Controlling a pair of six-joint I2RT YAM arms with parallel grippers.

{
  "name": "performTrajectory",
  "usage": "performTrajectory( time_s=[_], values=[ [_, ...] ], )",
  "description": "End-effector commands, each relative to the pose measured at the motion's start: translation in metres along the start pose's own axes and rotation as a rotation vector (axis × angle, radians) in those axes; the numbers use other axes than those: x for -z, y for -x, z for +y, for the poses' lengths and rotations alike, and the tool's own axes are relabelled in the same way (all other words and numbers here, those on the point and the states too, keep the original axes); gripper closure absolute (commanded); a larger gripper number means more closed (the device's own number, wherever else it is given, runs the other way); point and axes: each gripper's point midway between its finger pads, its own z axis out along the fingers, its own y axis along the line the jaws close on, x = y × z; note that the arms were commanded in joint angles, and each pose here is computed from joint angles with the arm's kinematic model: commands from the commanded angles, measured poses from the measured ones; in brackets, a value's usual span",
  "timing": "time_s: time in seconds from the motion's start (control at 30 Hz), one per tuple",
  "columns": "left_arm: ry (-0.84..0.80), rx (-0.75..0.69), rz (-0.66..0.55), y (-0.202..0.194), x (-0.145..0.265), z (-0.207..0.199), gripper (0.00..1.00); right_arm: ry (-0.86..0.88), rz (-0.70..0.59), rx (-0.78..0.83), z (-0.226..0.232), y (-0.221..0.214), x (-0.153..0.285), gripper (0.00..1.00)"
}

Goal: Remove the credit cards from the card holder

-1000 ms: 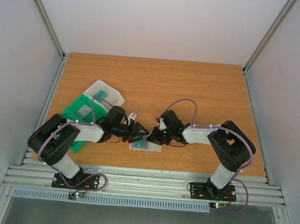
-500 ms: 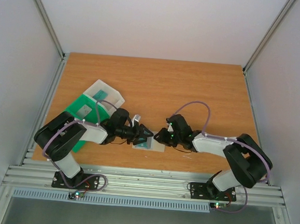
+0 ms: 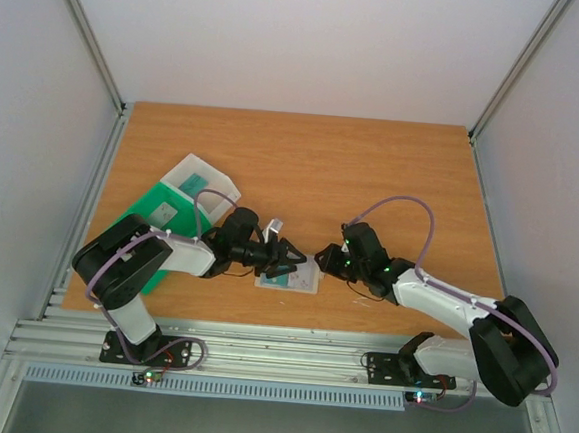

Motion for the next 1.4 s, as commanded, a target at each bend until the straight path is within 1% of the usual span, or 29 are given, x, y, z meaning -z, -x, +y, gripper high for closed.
performTrajectory(
  time_s=[0.0, 0.1, 0.27, 0.43, 0.6, 0.87, 1.07, 1.37],
  values=[
    [-0.019, -0.041, -0.021, 0.005, -0.003, -0.007, 0.50, -0.048, -0.037, 0.020, -0.007, 0.007, 0.012, 0.78],
    [0.011, -0.044, -0.033, 0.006, -0.002, 0.000, 0.50, -0.024, -0.013, 0.019, 0.000, 0.004, 0.013, 0.78],
    [0.117, -0.039, -0.049, 0.009, -0.001, 0.020, 0.52, 0.015, 0.028, 0.032, 0.011, 0.002, 0.009, 0.78],
    [0.221, -0.067, -0.069, 0.012, 0.003, 0.035, 0.54, 0.041, 0.107, 0.035, 0.020, -0.005, -0.001, 0.79],
    [0.241, -0.066, -0.083, 0.014, 0.006, 0.038, 0.55, 0.068, 0.155, 0.013, 0.020, -0.014, -0.011, 0.82],
    [0.288, -0.074, -0.077, 0.014, 0.006, 0.048, 0.60, 0.017, 0.237, -0.004, 0.009, -0.026, -0.028, 0.82],
    [0.296, -0.073, -0.073, 0.013, 0.006, 0.050, 0.63, -0.049, 0.259, -0.008, -0.007, -0.032, -0.034, 0.84],
    [0.257, -0.050, -0.050, 0.013, -0.003, 0.049, 0.72, -0.074, 0.263, -0.006, -0.010, -0.032, -0.033, 0.85]
  ],
)
